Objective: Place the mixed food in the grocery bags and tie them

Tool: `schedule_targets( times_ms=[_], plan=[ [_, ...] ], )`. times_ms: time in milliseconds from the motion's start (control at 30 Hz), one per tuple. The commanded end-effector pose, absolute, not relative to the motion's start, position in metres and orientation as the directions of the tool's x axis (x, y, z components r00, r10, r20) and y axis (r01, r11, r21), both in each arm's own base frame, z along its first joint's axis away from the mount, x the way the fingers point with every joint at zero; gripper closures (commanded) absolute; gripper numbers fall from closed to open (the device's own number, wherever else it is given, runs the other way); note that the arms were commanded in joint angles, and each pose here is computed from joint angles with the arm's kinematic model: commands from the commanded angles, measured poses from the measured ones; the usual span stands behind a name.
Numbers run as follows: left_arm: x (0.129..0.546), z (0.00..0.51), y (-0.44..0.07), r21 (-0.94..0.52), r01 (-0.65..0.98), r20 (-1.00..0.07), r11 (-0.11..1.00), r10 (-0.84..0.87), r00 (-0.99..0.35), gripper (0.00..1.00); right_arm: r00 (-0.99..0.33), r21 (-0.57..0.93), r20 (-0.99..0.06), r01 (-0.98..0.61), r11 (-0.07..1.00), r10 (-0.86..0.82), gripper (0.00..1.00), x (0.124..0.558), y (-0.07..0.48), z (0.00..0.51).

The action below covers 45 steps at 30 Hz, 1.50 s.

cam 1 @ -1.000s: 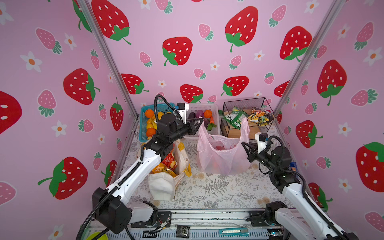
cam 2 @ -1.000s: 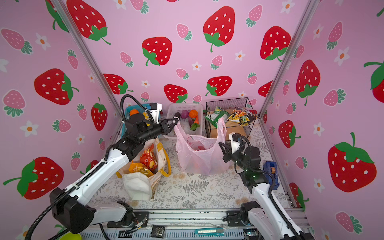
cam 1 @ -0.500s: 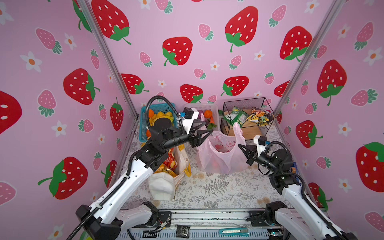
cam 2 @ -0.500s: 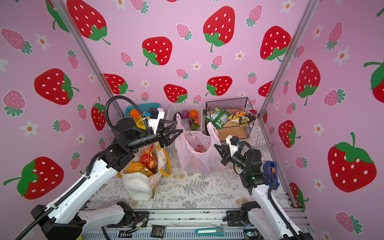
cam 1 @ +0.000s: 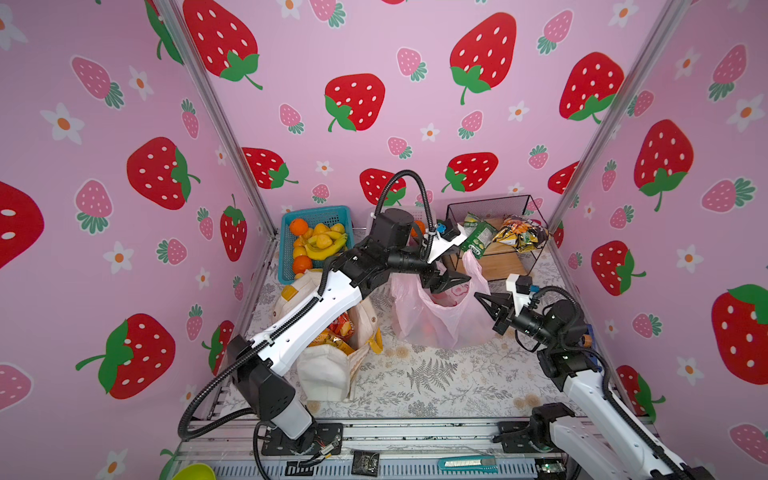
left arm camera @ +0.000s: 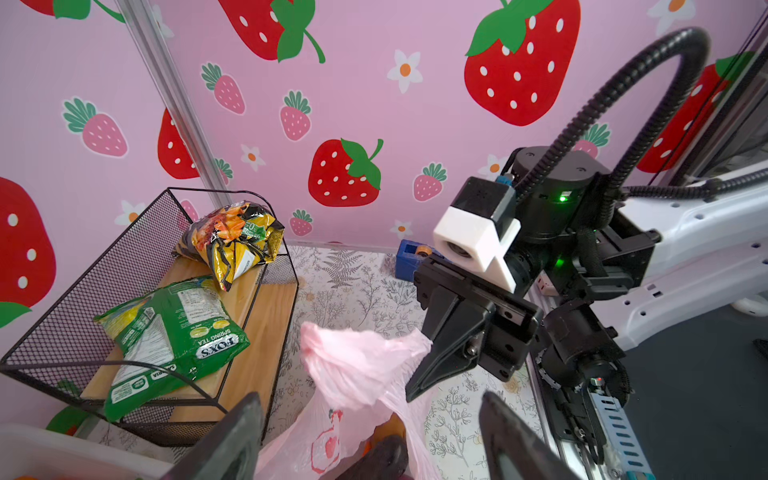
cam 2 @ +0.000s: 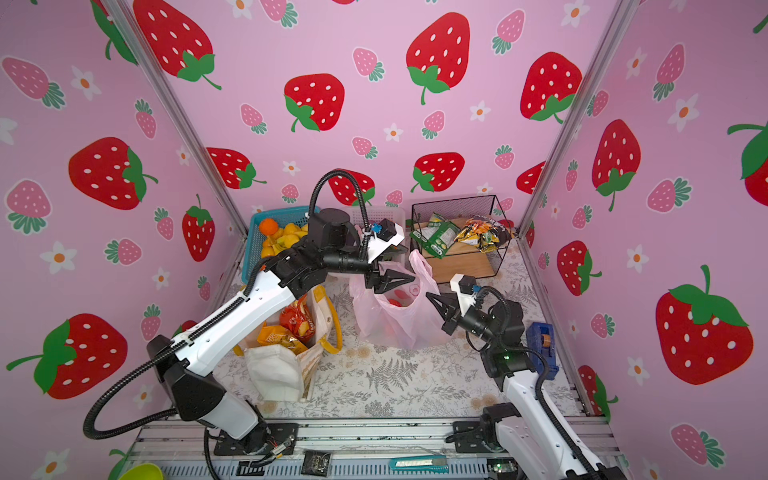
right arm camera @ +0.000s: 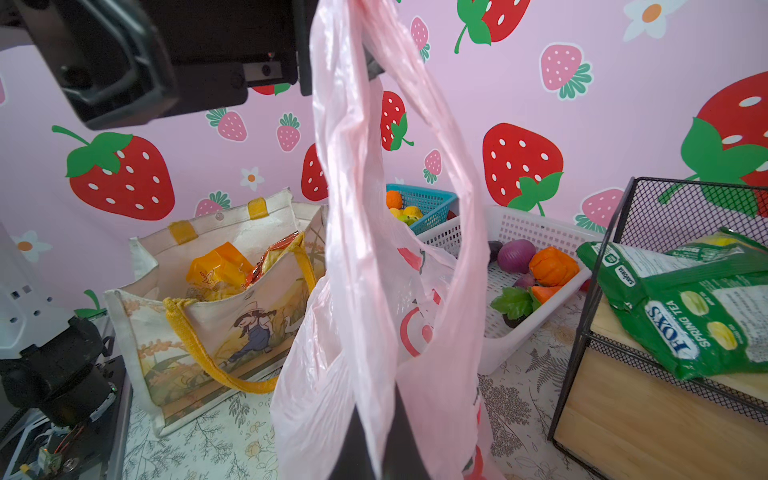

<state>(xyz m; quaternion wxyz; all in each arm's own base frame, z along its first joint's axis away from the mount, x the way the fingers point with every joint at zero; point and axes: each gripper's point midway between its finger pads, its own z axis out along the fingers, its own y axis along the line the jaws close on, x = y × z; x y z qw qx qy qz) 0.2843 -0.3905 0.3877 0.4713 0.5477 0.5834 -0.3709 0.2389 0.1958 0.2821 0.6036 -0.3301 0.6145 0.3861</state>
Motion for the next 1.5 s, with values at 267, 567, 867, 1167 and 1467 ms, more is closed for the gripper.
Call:
schedule_targets(
  times_ms=[267, 567, 867, 1167, 1467],
  plan=[
    [0.291, 0.404, -0.416, 0.076, 0.997, -0.963, 0.016, 0.26, 0.069, 0.38, -0.002, 0.029, -0.998, -0.878, 0.477, 0.057, 1.0, 0.236, 0.196, 0.287],
    [0.29, 0.412, -0.42, -0.022, 0.998, -0.977, 0.053, 0.213, -0.033, 0.9, -0.028, 0.041, -0.999, -0.703, 0.71, 0.031, 0.51, 0.27, 0.165, 0.284],
    [0.277, 0.408, -0.415, -0.095, 0.992, -0.974, 0.078, 0.196, -0.109, 1.0, 0.078, -0.061, -0.997, -0.745, 0.665, -0.004, 0.09, 0.271, 0.191, 0.322],
    [0.27, 0.407, -0.416, -0.132, 0.989, -0.969, 0.061, 0.202, -0.142, 1.0, -0.014, -0.029, -0.998, -0.814, 0.58, -0.069, 0.55, 0.301, 0.219, 0.294],
    [0.286, 0.4, -0.421, -0.205, 0.971, -0.961, 0.126, 0.164, -0.225, 1.0, -0.088, -0.003, -0.992, -0.708, 0.706, -0.093, 0.7, 0.313, 0.203, 0.254]
  ],
)
